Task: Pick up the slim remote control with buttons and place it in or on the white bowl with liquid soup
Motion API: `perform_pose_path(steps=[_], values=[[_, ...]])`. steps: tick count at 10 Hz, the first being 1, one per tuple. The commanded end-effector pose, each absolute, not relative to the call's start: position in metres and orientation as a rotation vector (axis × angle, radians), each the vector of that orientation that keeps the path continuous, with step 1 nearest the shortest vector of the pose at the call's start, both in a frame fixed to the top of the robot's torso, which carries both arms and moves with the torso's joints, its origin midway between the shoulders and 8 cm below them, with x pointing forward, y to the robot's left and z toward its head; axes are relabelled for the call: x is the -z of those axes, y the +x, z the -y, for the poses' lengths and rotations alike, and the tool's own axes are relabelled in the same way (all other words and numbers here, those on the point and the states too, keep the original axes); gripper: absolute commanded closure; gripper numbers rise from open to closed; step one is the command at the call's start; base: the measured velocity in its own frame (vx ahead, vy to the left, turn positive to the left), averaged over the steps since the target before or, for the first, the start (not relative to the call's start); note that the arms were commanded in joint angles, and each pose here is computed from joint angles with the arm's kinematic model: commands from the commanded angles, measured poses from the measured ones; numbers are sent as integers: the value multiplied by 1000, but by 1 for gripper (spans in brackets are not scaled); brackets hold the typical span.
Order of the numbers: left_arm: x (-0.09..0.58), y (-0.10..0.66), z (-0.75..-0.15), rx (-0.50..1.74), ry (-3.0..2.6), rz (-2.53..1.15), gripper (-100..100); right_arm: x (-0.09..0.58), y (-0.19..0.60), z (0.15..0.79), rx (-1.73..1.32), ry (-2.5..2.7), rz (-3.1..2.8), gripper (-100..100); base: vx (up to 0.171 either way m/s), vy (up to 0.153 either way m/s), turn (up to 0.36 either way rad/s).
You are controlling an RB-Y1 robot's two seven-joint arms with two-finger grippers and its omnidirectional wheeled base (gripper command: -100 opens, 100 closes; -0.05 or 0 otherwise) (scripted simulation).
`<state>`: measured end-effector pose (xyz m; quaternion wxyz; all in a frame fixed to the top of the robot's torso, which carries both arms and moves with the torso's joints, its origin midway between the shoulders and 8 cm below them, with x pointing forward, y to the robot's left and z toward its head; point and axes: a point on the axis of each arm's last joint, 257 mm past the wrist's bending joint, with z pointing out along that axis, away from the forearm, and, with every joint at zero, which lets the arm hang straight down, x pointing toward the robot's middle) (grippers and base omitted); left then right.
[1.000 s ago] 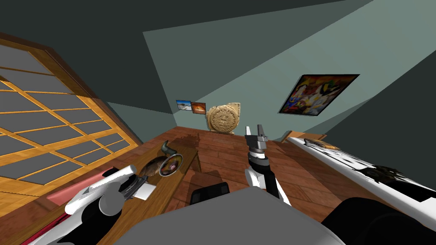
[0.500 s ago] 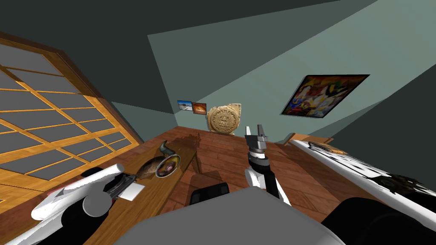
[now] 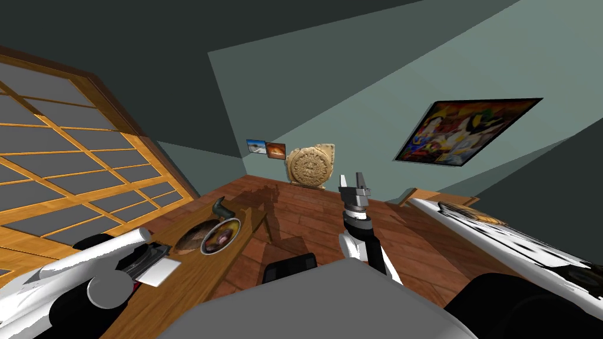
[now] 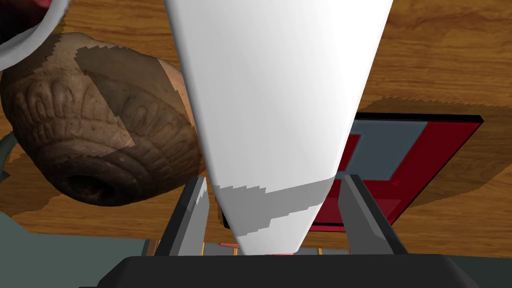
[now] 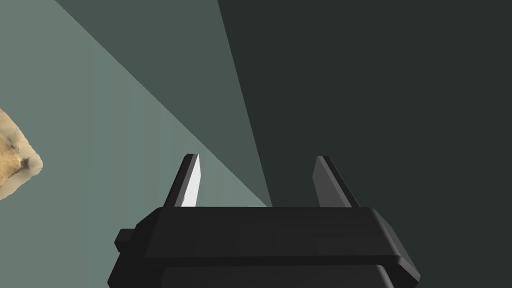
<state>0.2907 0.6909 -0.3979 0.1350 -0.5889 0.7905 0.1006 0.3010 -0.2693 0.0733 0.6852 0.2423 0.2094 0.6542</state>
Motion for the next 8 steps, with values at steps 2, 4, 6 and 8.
perform_pose_path(steps=[2, 4, 6, 8], values=[[375, 280, -714, -343, -1701, -2267, 100, -73, 301, 269, -1466, 543, -469, 0, 58, -81, 14], [369, 280, -719, -352, -1700, -2258, 100, -73, 301, 269, -1466, 543, -469, 0, 82, -149, 59], [350, 280, -731, -368, -1701, -2235, 100, -73, 301, 269, -1466, 543, -469, 0, 46, -79, -9], [335, 281, -733, -353, -1723, -2234, 100, -73, 301, 269, -1466, 543, -469, 0, 40, -46, -36]])
